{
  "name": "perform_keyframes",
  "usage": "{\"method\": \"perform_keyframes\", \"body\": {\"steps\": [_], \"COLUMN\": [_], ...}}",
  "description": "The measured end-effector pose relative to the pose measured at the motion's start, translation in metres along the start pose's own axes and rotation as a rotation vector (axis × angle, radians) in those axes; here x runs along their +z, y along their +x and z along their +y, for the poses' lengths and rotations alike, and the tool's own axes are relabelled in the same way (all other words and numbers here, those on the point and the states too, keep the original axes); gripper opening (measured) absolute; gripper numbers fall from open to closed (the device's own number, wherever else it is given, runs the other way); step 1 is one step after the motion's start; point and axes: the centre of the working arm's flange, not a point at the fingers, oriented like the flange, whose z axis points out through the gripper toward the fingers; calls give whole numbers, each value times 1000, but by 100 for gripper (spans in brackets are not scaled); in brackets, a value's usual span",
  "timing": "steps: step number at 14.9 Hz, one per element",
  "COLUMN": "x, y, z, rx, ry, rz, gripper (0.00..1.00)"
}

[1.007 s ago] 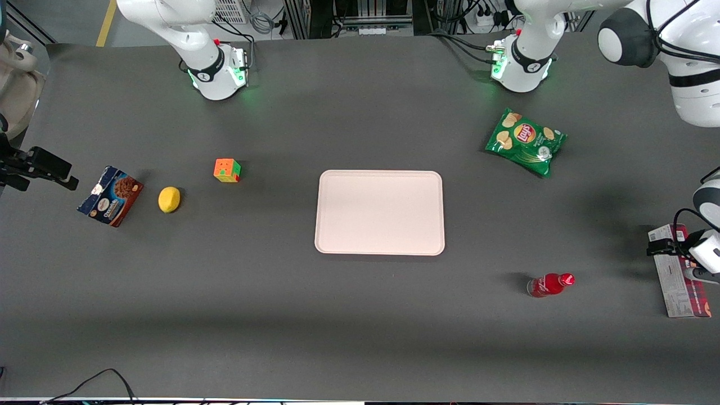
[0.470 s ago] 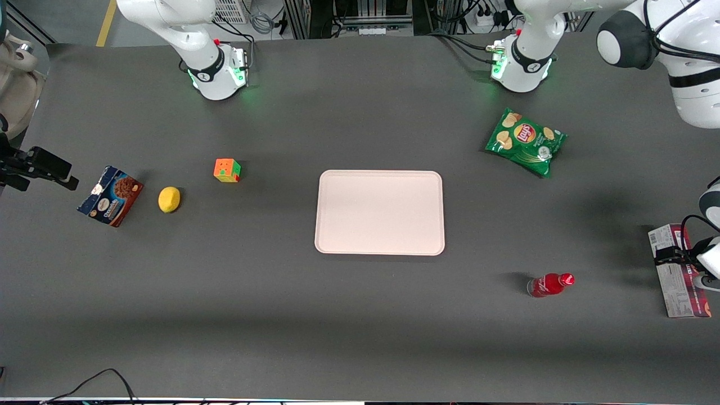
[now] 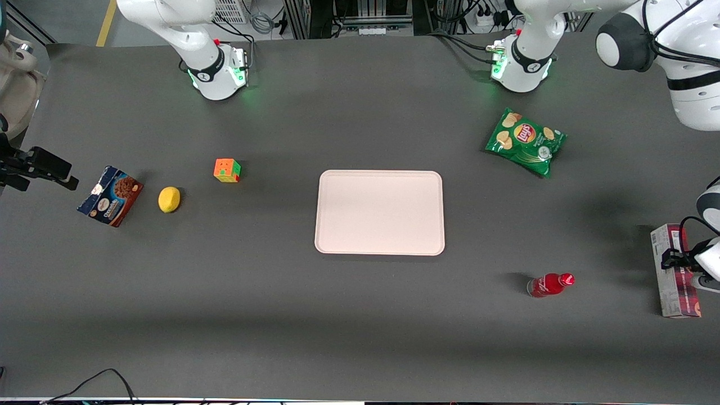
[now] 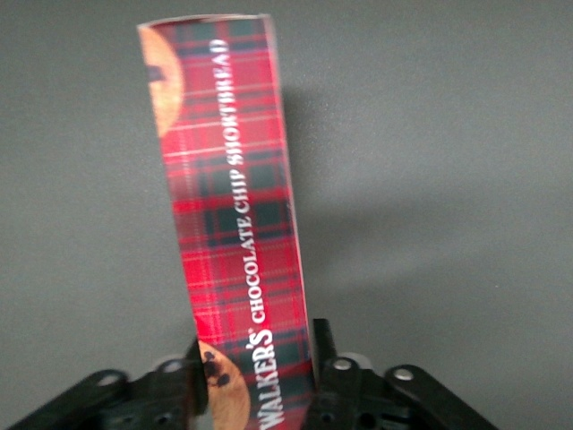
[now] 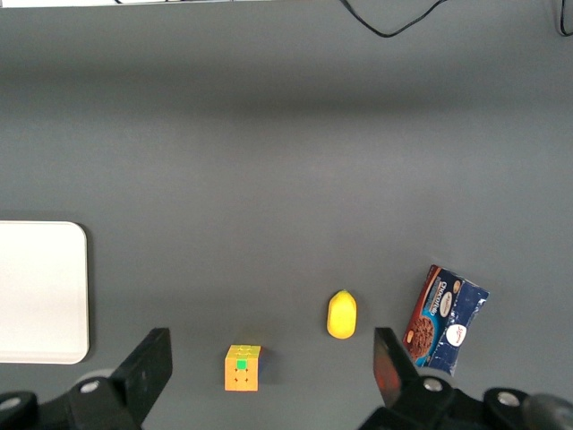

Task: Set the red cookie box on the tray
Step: 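Close the left gripper on the shortbread box and lift it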

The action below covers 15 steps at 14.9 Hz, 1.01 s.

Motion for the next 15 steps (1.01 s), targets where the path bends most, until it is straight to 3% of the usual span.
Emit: {"method": "perform_keyframes", "body": {"steps": [3,7,9,15], "x": [-1,-9,-24,-110], "y": [2,11,16,17], "z": [1,10,15,46], "rx": [8,33,43,27], "ry": [-2,-39,-75,-227], "rz": [1,-25,-40,-99], "gripper": [34,33,33,33]}}
